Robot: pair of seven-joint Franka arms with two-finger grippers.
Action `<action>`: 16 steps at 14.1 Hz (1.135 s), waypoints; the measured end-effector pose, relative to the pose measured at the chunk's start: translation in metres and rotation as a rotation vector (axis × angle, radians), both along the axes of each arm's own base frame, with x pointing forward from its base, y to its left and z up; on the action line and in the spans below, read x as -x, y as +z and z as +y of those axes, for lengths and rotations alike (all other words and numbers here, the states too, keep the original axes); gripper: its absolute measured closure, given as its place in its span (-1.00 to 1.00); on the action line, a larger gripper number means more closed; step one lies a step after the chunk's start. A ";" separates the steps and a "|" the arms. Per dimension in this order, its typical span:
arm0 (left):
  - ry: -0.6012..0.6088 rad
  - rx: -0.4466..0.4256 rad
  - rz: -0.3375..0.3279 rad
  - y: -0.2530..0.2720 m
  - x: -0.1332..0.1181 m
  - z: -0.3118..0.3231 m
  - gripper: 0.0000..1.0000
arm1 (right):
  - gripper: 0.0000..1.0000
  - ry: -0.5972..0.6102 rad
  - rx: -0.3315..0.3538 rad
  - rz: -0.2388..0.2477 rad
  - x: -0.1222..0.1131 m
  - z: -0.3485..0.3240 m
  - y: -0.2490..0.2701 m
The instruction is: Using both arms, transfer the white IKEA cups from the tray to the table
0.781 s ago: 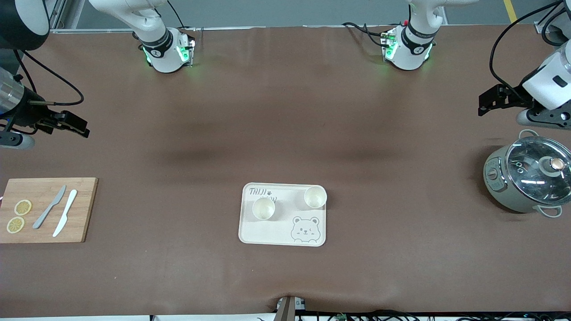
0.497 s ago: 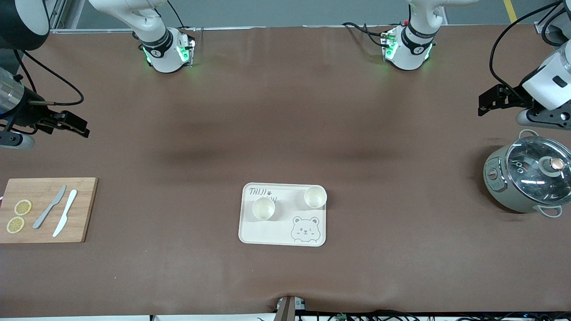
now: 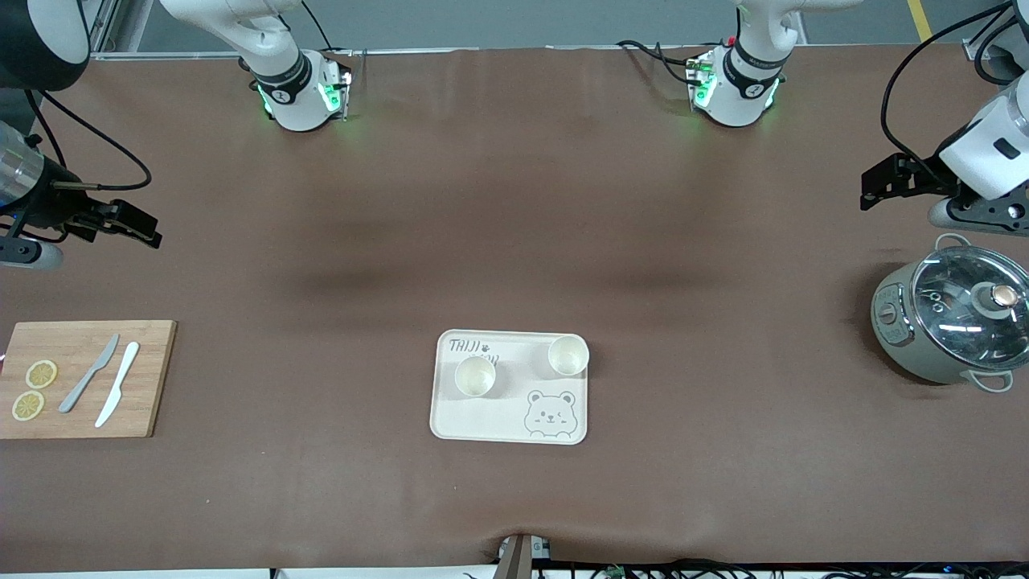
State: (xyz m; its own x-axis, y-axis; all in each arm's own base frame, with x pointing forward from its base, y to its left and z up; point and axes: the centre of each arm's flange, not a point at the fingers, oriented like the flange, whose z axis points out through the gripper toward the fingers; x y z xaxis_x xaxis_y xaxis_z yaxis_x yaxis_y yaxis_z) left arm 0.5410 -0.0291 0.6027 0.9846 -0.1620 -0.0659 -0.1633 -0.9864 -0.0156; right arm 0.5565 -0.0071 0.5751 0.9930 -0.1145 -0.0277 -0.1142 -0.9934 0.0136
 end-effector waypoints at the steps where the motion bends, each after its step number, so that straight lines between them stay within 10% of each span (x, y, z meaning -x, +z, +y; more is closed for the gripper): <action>1: -0.002 0.000 -0.001 0.000 0.000 -0.001 -1.00 | -1.00 0.000 0.000 0.000 0.000 0.000 0.000; 16: 0.038 0.011 0.006 -0.096 -0.059 -0.162 -1.00 | -1.00 0.003 0.000 0.001 0.000 0.002 -0.001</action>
State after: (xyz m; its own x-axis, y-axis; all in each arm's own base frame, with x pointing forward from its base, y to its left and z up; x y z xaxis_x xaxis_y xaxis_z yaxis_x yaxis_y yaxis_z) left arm 0.5996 -0.1910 0.5066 0.9896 -0.1257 -0.0704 -0.1263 -0.9920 -0.0037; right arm 0.5565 -0.0054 0.5746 0.9934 -0.1114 -0.0282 -0.1110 -0.9937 0.0137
